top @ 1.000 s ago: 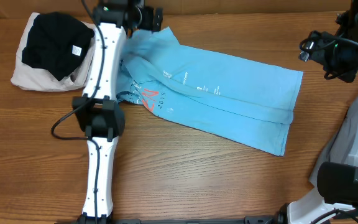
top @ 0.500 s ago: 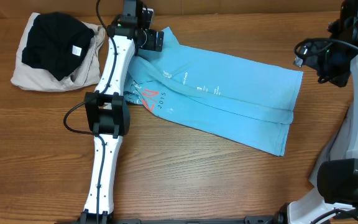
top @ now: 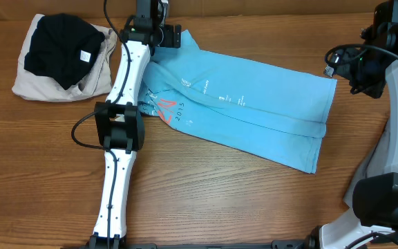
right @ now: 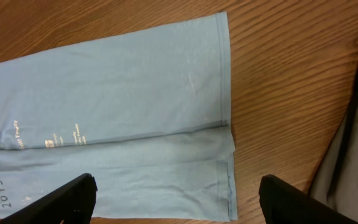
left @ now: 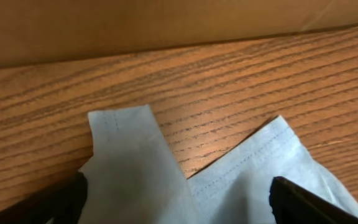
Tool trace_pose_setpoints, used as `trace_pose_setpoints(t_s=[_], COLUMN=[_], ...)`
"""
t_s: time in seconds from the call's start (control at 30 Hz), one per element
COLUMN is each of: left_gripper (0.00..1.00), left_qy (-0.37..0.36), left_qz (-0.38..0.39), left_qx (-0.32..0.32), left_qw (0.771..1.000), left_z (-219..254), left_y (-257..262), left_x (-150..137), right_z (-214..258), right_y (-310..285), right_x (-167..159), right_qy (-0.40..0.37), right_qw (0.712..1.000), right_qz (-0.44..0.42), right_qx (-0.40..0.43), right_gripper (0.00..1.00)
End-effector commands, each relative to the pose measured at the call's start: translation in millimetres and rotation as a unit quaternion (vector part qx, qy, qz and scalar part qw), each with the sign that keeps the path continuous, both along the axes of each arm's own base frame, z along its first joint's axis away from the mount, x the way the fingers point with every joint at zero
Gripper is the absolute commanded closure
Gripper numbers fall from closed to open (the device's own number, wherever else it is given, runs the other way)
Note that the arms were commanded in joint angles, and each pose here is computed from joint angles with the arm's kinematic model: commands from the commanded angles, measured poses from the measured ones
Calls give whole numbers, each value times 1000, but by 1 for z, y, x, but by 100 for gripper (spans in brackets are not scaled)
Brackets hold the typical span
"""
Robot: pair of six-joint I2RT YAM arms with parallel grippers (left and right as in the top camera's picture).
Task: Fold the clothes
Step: 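Move the left gripper to the collar and right gripper to the right hem corner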
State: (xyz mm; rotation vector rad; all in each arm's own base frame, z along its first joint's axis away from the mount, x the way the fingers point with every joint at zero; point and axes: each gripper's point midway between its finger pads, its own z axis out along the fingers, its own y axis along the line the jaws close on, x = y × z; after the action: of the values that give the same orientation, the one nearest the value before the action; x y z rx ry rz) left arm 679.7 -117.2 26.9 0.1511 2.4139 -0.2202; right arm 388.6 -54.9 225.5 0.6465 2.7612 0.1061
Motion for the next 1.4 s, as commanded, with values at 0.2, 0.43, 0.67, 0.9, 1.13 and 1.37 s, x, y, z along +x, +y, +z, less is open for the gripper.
trace_pose_setpoints(t_s=[0.2,0.43,0.67,0.9,1.13,1.37], left_gripper=[34,86,96,94,96,96], left_qy=[58,59,38,17,39,43], left_qz=[3,7,8,17,18,19], left_qx=[8,5,2,11,15,25], left_qw=[998,998,999,1000,999,999], left_z=[-53,-30,43,98,98,96], left_y=[-4,-4,-2,6,10,13], left_x=[-19,-22,-27,-37,-48,-49], right_z=[-1,0,-11,-70,-146,-212], right_y=[-2,-3,-7,-15,-37,-57], right_x=[1,5,26,61,101,100], right_qy=[2,-8,-40,-38,-25,22], right_qw=[1000,1000,999,999,998,997], right_qz=[2,2,1,-2,-40,-63], right_qx=[-7,-9,-15,-16,-38,-42], right_gripper=[13,14,21,24,24,24])
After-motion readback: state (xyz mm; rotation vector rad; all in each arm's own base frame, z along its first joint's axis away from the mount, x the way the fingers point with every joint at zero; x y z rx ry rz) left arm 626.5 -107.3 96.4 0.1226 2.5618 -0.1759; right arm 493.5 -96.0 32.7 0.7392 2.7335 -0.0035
